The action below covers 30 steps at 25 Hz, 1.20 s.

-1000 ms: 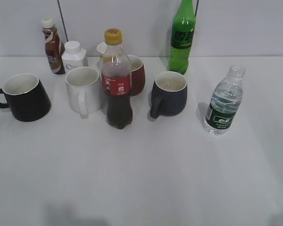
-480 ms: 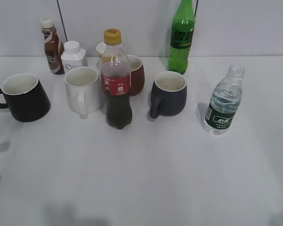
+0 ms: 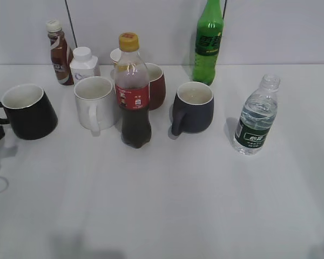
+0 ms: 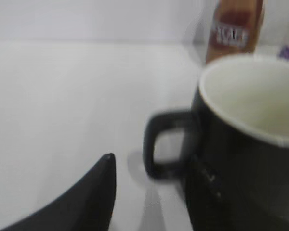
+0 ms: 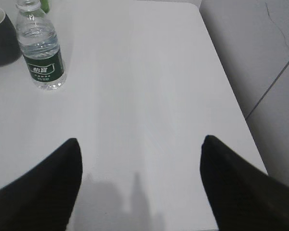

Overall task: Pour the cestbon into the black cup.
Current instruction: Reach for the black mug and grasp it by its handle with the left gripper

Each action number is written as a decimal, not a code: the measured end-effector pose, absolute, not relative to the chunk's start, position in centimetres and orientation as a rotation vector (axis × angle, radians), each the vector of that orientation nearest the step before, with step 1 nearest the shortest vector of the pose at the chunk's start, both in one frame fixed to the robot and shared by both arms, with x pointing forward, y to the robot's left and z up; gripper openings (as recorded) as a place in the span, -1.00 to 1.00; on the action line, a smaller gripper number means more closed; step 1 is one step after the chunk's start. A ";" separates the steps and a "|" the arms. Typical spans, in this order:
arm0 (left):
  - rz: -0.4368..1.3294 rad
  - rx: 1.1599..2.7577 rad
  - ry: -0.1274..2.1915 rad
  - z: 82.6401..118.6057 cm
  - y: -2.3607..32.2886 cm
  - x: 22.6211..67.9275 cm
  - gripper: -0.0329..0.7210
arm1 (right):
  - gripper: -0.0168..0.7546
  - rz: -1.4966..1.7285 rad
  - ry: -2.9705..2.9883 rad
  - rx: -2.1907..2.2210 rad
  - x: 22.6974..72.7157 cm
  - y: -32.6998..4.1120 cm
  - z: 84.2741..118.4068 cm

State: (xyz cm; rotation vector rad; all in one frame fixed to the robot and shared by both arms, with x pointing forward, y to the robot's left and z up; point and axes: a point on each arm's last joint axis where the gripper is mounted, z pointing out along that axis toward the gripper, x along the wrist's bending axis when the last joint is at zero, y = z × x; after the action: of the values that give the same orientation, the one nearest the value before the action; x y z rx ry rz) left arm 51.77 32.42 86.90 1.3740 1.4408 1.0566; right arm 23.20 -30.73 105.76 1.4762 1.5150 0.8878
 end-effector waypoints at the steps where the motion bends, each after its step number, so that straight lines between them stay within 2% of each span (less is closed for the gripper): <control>1: 1.069 1.366 1.425 87.1 32.5 52.2 0.01 | 0.57 0.888 1.515 1.476 23.2 -30.7 105.8; 7: 1.087 1.371 1.409 87.3 32.6 53.4 -0.02 | 0.57 0.888 1.515 1.476 23.2 -30.7 105.8; 13: 1.051 1.445 1.436 85.4 32.5 53.4 -0.02 | 0.57 0.888 1.515 1.476 23.2 -30.7 105.8; 25: 1.053 1.438 1.397 84.2 32.5 54.8 -0.03 | 0.57 0.888 1.515 1.476 23.2 -30.7 105.8; 30: 1.060 1.429 1.375 83.8 32.5 55.6 -0.16 | 0.57 0.888 1.514 1.477 23.2 -30.7 105.8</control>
State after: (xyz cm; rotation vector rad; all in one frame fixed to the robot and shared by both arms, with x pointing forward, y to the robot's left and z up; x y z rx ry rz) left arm 55.65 32.55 83.76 1.4289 1.3751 1.0599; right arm 23.20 -30.73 105.76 1.4770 1.5144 0.8884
